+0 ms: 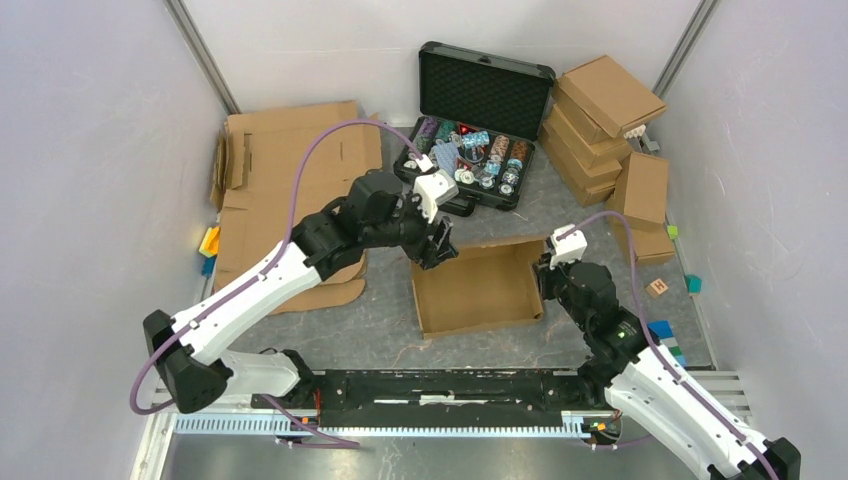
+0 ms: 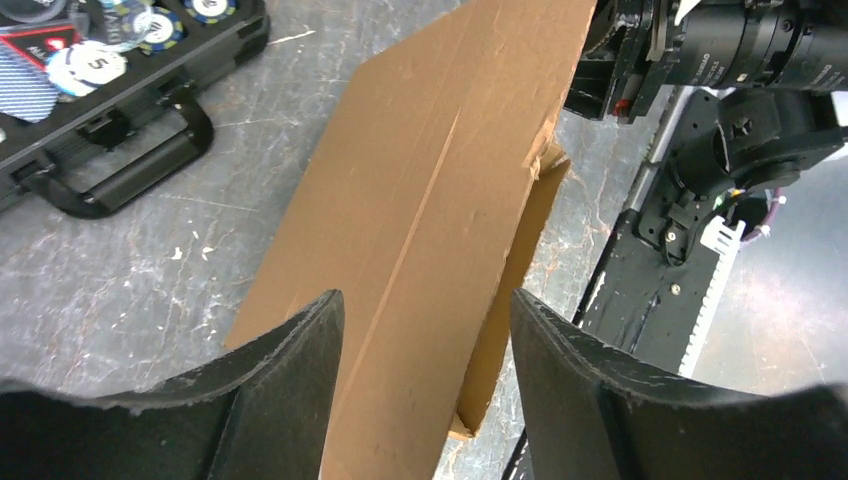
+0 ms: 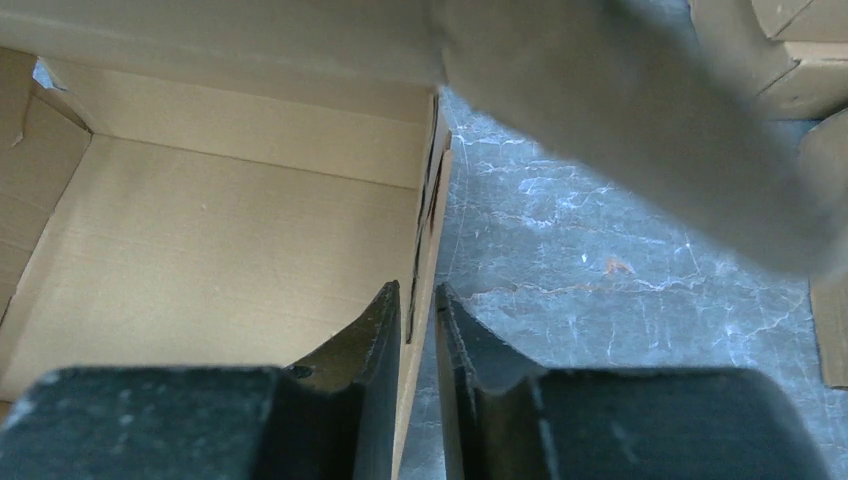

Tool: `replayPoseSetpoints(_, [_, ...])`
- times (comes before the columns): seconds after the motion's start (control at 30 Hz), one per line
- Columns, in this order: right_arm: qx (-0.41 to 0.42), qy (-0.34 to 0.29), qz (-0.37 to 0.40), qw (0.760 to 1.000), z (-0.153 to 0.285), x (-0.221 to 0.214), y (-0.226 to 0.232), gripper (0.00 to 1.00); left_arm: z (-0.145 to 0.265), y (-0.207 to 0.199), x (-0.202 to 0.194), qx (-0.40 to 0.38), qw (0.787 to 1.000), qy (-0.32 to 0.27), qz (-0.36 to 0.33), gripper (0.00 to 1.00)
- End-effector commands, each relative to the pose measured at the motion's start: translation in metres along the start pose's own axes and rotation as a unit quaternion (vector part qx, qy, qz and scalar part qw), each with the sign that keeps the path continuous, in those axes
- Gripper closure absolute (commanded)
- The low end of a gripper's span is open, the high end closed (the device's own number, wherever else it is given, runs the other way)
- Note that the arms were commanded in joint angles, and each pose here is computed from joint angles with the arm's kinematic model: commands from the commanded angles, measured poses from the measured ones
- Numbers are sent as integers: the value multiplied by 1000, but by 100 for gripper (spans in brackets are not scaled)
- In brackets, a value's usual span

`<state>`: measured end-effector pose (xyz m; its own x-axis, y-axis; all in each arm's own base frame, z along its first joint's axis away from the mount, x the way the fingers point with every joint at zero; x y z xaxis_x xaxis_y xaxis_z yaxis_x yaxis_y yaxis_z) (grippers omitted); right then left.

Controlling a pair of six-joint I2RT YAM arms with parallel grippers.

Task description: Fold the paper box

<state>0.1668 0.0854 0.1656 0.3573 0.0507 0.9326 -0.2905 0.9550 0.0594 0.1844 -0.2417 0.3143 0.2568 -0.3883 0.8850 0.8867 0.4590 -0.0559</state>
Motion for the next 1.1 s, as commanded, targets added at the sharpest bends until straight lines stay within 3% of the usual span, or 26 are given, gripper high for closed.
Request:
replayPoseSetpoints(0.0, [7,-15,-8,1000,5,9,2,71,-3,-6,23,-55,997,-37,-44,34])
replayPoseSetpoints(0.07, [22,-2,-8,1000,9,13,5,53,-8,-11,18,-83,995,-29,-40,36])
replayPoseSetpoints(0.17, [49,35,-22,998,19,16,12,37,-16,-17,8,-105,994,-13,-30,39])
replayPoseSetpoints(0.27, [80,69,-38,994,31,24,19,15,-26,-20,-7,-116,993,3,-14,45])
replayPoseSetpoints(0.4, [95,131,-35,986,52,35,21,2,-41,-24,-28,-123,992,16,28,46])
replayPoseSetpoints(0.5, [93,156,-28,983,71,54,20,2,-51,-24,-48,-119,991,40,49,47])
replayPoseSetpoints(0.63, [155,168,2,974,100,77,24,2,-61,-26,-72,-124,986,78,82,48])
replayPoseSetpoints(0.77, [150,119,19,981,118,109,20,2,-67,-31,-92,-128,981,94,108,45])
replayPoseSetpoints(1.07, [151,50,-42,986,67,94,34,2,-85,-40,-149,-122,965,125,195,37])
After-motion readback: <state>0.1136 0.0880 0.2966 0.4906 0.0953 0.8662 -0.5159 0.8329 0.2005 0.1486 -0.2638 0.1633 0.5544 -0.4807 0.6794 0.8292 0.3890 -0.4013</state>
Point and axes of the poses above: each gripper's point midway between its finger pads, its own z axis back along the fingers, its own y axis along the line the jaws close on, x = y × z, the point moved 8 cm from there along z, back along the fingers, and after that the axes turned 5 degrees about -z, right-handed, at the moved point
